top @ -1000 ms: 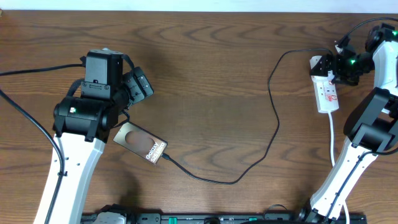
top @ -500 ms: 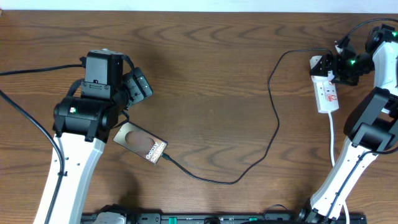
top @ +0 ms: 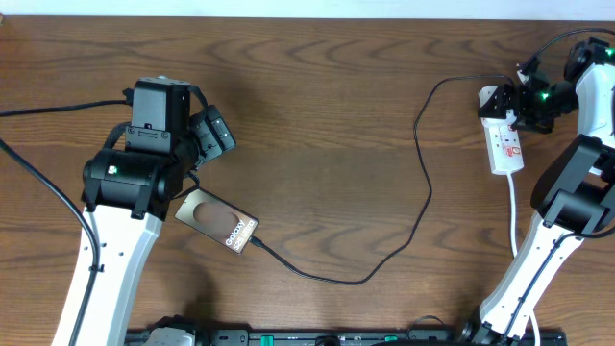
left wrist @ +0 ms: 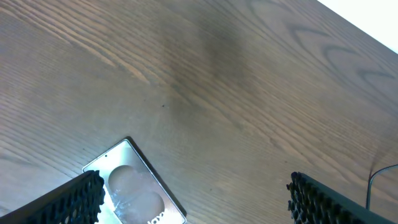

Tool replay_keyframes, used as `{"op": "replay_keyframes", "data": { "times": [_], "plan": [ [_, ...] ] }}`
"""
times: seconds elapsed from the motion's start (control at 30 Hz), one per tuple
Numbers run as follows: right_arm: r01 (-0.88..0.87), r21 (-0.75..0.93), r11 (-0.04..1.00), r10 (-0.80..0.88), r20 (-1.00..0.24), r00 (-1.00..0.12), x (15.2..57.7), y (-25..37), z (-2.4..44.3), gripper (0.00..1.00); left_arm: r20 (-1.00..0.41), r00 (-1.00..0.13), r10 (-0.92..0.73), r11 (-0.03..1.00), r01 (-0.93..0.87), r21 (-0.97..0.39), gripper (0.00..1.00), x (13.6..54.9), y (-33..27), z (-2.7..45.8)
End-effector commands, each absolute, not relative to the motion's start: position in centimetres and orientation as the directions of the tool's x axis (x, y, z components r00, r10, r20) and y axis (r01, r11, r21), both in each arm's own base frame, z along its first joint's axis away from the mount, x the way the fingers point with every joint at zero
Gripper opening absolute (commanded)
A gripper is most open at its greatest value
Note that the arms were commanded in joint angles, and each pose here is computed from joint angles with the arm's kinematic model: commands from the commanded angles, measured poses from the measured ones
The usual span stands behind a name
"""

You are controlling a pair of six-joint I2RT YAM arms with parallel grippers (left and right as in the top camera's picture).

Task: Plug charger to phone and switch on socket
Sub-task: 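Press down the orange socket switch with the right gripper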

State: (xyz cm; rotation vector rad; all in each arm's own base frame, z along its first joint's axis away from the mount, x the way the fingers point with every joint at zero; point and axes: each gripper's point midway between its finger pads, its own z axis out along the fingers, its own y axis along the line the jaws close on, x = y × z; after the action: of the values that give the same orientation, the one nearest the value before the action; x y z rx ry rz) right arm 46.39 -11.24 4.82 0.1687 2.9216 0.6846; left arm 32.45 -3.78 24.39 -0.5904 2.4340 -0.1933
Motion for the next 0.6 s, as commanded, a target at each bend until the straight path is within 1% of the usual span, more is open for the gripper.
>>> {"op": "replay_keyframes", "data": {
  "times": [0.0,0.23,0.37,0.57],
  "plan": [
    [0.069,0.555,0.829,0.123,-0.06,-0.991,46.5,-7.6,3.7,0.99,-0.556,-0.703,-0.443,0.896,-0.358,-0.261,0.93,32.6,-3.7,25.1],
    [0.102,0.566,0.818,0.147,-0.035,-0.988,46.3,-7.4,3.1,0.99,-0.545,-0.713,-0.441,0.897,-0.363,-0.252,0.94,32.3,-3.6,24.8],
    [0.156,0.521,0.839,0.197,-0.022,-0.98,46.3,-8.7,3.0,0.99,-0.545,-0.713,-0.441,0.897,-0.363,-0.252,0.93,32.3,-3.6,24.8],
    [0.222,0.472,0.853,0.283,-0.063,-0.957,46.8,-11.5,5.5,0.99,-0.545,-0.713,-0.441,0.897,-0.363,-0.252,0.93,32.3,-3.6,24.8]
  ]
}}
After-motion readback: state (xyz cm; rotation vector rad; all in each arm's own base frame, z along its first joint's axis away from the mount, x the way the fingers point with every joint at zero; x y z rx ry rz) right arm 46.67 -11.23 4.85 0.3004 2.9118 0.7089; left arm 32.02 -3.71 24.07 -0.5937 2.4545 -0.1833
